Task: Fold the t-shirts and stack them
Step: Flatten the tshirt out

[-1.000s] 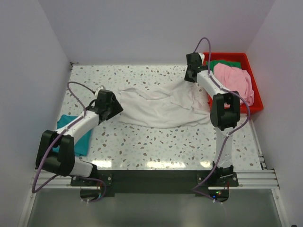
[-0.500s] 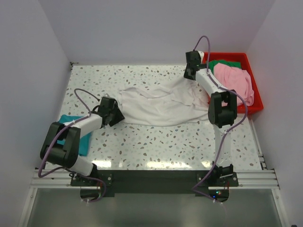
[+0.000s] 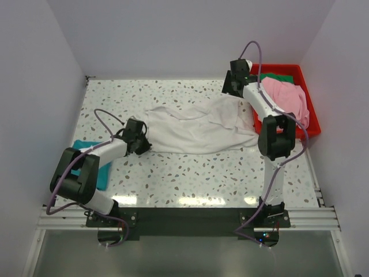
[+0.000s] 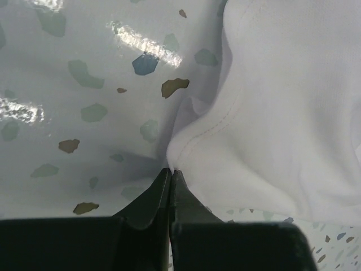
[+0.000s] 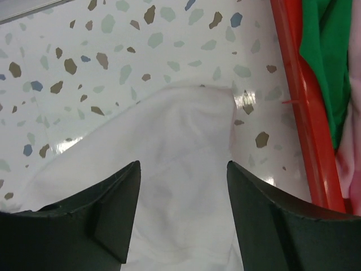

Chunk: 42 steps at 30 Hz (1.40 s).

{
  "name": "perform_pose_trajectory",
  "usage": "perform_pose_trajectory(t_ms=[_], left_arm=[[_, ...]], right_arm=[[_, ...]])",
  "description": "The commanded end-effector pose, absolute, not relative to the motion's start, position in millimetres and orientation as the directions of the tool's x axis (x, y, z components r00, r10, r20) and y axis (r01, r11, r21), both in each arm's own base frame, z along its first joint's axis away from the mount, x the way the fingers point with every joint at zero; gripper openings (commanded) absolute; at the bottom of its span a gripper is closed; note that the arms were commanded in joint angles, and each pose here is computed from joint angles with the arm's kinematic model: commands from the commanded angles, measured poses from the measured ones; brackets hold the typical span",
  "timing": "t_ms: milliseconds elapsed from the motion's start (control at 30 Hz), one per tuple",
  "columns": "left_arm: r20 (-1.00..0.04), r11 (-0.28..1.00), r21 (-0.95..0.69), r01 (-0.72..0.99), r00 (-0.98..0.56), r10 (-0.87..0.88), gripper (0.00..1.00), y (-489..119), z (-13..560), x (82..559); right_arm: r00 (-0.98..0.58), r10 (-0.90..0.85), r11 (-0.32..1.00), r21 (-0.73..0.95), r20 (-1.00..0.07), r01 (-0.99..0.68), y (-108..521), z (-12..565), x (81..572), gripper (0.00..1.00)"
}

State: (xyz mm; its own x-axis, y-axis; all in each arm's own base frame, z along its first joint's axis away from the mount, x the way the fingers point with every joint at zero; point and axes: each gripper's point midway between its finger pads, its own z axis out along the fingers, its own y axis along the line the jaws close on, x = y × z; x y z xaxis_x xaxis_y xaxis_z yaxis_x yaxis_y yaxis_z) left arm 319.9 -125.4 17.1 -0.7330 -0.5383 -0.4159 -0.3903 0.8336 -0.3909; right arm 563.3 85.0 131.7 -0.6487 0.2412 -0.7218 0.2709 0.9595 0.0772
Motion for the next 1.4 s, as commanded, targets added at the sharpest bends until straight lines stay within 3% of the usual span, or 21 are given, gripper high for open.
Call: perform_pose_trajectory(t_ms=[0,33,100,133,500,833,1100,1367], left_arm=[[-0.454,0.813,-0.384,-0.437,-0.678,-0.579,0.00,-110,48,320],[-0.475,0.805,-0.399,-0.438,-0.652,-0.590,0.00,-104,62,320],[-0.490,0.799,-0.378,-0.468,-0.631,-0.602,0.00,-88,69,314],[-0.508,0.797,-0.386,-0.465,-0.614,-0.604,0.00,-84,79,312],[-0.538,0.781,-0.375,-0.499,-0.569,-0.622,0.00,-57,94,292],[-0.535,0.782,-0.409,-0.471,-0.570,-0.623,0.00,-64,99,299],[-0.550,0.784,-0.406,-0.470,-0.559,-0.620,0.00,-59,106,302],[-0.558,0.779,-0.411,-0.473,-0.546,-0.625,0.00,-50,110,307]], right_arm=[[-0.594,0.284,0.954,0.160,-0.753,0.253,84,201,527,0.66],[-0.626,0.280,0.956,0.151,-0.728,0.252,83,180,508,0.67],[-0.559,0.310,0.948,0.205,-0.769,0.243,83,204,487,0.68],[-0.613,0.304,0.949,0.178,-0.729,0.259,79,169,462,0.68],[-0.681,0.264,0.958,0.103,-0.683,0.268,73,96,319,0.68],[-0.655,0.291,0.940,0.079,-0.698,0.333,60,77,312,0.64],[-0.665,0.323,0.928,0.088,-0.673,0.362,58,64,327,0.47],[-0.639,0.345,0.924,0.129,-0.688,0.360,56,72,313,0.48]])
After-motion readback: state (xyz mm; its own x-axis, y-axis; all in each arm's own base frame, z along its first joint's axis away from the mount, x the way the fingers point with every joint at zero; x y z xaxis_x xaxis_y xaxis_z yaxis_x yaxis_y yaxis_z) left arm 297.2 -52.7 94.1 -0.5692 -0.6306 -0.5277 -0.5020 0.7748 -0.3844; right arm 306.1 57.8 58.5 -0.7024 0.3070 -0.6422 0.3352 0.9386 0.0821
